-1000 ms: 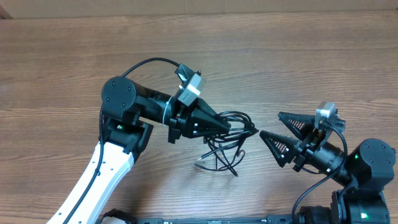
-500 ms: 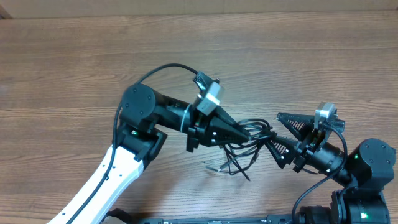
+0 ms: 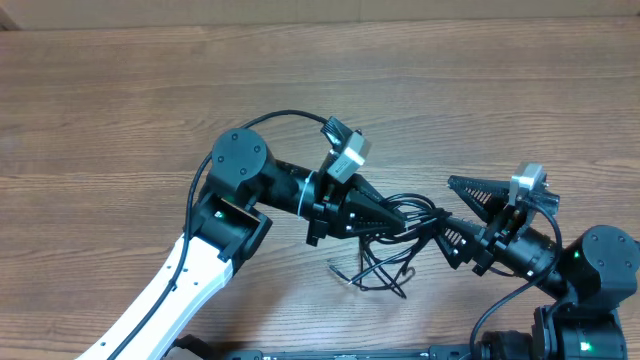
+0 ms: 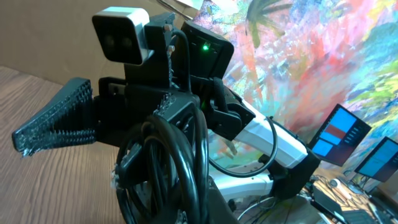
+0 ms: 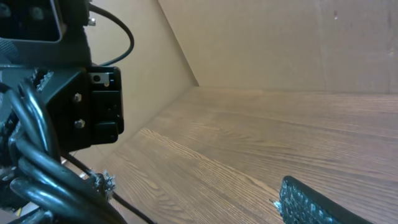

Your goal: Untangle cables

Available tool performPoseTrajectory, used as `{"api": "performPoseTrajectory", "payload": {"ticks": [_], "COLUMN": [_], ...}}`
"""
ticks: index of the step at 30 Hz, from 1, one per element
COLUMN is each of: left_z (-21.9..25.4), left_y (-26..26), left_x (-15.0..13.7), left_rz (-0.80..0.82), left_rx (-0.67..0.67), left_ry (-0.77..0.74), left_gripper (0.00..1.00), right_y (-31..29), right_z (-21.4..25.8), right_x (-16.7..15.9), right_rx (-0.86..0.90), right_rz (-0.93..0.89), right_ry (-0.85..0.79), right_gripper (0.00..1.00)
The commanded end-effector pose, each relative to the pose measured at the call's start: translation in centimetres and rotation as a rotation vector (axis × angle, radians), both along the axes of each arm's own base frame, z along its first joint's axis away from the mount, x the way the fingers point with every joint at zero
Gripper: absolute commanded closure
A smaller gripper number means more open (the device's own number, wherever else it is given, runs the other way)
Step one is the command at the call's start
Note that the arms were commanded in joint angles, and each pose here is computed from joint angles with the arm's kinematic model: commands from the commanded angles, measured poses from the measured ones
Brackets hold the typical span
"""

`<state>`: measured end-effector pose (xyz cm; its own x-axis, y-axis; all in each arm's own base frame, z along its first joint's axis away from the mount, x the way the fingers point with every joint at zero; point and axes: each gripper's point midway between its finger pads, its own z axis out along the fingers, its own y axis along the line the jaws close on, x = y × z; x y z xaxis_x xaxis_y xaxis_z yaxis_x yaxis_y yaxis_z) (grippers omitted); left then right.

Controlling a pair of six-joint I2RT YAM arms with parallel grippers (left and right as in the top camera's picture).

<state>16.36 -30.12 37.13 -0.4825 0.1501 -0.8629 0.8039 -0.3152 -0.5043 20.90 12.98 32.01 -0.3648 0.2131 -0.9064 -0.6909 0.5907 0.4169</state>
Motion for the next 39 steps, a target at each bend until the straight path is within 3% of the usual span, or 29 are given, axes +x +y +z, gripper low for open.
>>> {"api": "performPoseTrajectory", "payload": {"ticks": [1,5,12,18,22,33,39], "left_z": [1.1,1.0,0.9,0.7,0.7,0.8,0.9], "left_y": [-0.4,-0.7,-1.0,-0.9,-0.7,-0.6,-0.4], "left_x": [-1.0,-1.9,-4.6,-5.9,-6.1,-6.1,-4.7], "left_rz": [-0.011,-0.049,-0.162,-0.226,-0.245,-0.242,-0.183], "left_rx": [-0.038,-0.037,-0.048,-0.056,-0.059,-0.086,-0.086], "left_ry": [-0.073,-0.075,-0.11,-0.136,-0.146,-0.197,-0.198], "left_gripper": [0.96,0.96,0.96,0.96,0.96,0.96,0.96], "right_y": [-0.7,-2.3,-6.7,-9.8,-11.6,-13.2,-13.1], "right_z": [0.3,0.1,-2.0,-5.9,-9.1,-13.9,-15.1], "right_x": [0.7,2.2,4.6,4.6,3.6,0.4,-0.7], "right_rx": [0.005,0.021,0.145,0.209,0.241,0.126,0.077], "right_rz": [-0.062,-0.192,-0.514,-0.74,-0.887,-1.022,-1.018], "right_ry": [0.001,0.031,0.231,0.444,0.602,0.792,0.851], "right_gripper": [0.15,0.15,0.11,0.01,0.0,0.0,0.0]}}
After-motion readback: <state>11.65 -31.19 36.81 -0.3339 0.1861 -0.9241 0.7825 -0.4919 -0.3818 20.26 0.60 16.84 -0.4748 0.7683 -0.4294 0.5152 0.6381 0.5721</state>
